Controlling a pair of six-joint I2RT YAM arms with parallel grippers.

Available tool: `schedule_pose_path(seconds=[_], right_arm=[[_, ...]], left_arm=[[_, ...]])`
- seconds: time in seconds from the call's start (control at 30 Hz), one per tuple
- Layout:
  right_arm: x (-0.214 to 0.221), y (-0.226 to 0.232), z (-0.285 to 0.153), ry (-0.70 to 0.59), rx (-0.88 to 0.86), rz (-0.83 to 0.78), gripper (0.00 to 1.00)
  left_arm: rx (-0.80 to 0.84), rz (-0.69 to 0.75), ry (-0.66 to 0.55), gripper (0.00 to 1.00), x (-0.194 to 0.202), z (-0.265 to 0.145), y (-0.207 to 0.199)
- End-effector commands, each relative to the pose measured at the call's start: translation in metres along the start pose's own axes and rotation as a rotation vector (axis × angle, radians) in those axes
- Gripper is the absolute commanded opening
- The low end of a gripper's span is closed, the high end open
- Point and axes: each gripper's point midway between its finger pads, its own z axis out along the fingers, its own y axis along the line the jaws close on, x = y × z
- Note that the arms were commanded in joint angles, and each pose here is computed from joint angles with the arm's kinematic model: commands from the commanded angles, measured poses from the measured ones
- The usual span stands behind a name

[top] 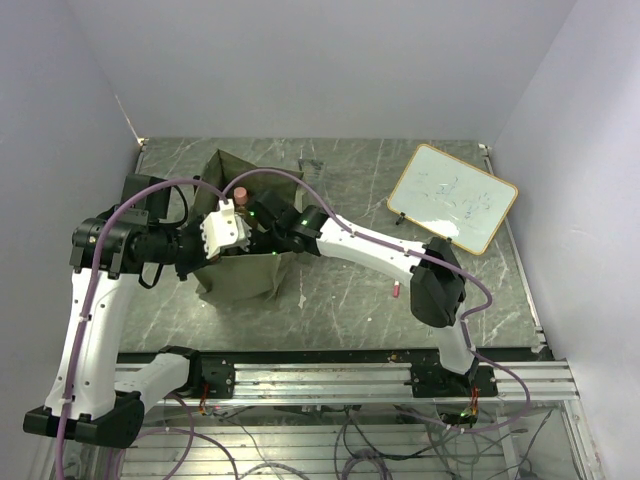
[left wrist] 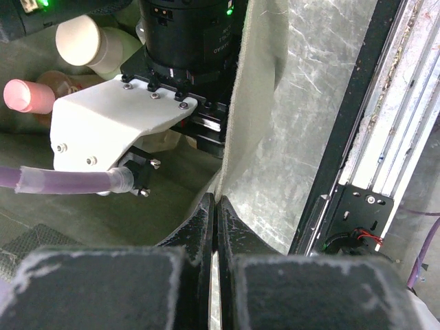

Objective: Place the personal care products into the canvas bag
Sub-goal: Place the care product in the canvas bag.

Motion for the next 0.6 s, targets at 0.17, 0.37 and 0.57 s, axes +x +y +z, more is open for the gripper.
schedule_pose_path(seconds=[0.17,0.37,0.57], right_arm=[[0.016,0.006,-0.002,0.042,-0.042,-0.004,0.26],[-0.002,0.0,-0.009,0.005,-0.026,-0.019,0.35],[-0.017,0.0,-0.017,-0.041,-0.03,-0.062,0.55]], left_arm=[[-0.015,0.021,0.009,0.07,0.004,-0.004,-0.004],[-0.017,0.024,0.007,0.07,0.004,-0.004,-0.004],[-0.017,0.022,0.012,0.07,0.006,-0.002,-0.003]])
